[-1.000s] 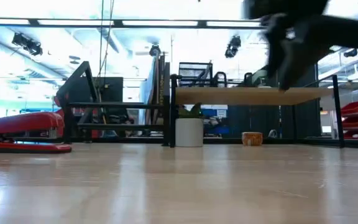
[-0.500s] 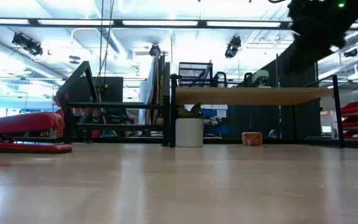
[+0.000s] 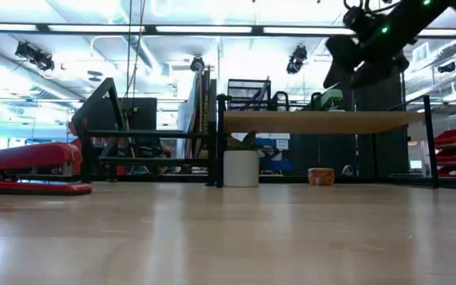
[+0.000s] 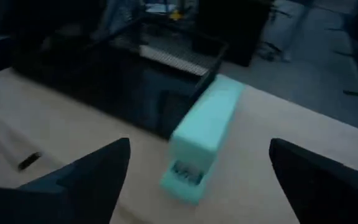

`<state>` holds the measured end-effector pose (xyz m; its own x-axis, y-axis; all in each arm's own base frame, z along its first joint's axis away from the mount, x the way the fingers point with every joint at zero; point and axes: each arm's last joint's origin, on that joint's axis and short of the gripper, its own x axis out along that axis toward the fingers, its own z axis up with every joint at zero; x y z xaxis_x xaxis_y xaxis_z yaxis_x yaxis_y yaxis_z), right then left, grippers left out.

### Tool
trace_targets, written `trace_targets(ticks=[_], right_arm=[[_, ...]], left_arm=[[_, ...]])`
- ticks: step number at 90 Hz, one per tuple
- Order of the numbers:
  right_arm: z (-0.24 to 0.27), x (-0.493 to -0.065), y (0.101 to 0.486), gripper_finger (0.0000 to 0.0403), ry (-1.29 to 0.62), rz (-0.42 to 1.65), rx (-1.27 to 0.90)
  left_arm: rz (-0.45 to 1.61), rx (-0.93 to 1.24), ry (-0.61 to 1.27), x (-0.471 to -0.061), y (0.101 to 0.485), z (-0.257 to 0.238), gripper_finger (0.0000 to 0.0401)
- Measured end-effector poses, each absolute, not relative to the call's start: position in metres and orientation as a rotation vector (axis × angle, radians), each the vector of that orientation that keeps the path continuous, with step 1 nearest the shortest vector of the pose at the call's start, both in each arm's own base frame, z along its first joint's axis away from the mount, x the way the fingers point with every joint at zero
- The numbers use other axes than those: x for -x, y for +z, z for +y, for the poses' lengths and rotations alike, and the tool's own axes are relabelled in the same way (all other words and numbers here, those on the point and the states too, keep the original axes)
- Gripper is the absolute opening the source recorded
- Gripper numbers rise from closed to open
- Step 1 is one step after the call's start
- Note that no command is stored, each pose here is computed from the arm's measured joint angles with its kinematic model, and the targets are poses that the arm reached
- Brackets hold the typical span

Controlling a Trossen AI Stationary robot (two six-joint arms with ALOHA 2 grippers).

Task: Stock shelves
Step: Remove the blue stapler from the shelf

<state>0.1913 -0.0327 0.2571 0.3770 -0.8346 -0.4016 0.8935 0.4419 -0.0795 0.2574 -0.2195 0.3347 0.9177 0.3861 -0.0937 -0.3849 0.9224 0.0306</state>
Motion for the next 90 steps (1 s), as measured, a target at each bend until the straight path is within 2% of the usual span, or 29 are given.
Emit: trace_targets(ticks=[15, 31, 61, 75, 90], right_arm=[[-0.049, -0.195, 0.255, 0.0321, -1.091, 0.455, -0.188], [-0.059, -0.194, 0.255, 0.0269, -1.134, 0.445, -0.204], [-0.064, -0.192, 0.255, 0.0088, -1.142, 0.462, -0.202], [-0.063, -0.185, 0.26, 0.0086, -1.139, 0.472, -0.177], [-0.053, -0.17, 0.286, 0.0086, -1.161, 0.423, -0.128]], left_arm=[[0.1, -0.016, 0.396, -0.258, 0.334, -0.22, 0.0284], [0.101, -0.015, 0.397, -0.258, 0.334, -0.22, 0.0284], [0.101, -0.014, 0.397, -0.258, 0.334, -0.22, 0.0284], [0.101, -0.015, 0.397, -0.258, 0.333, -0.22, 0.0284], [0.102, -0.016, 0.396, -0.258, 0.333, -0.22, 0.0284]])
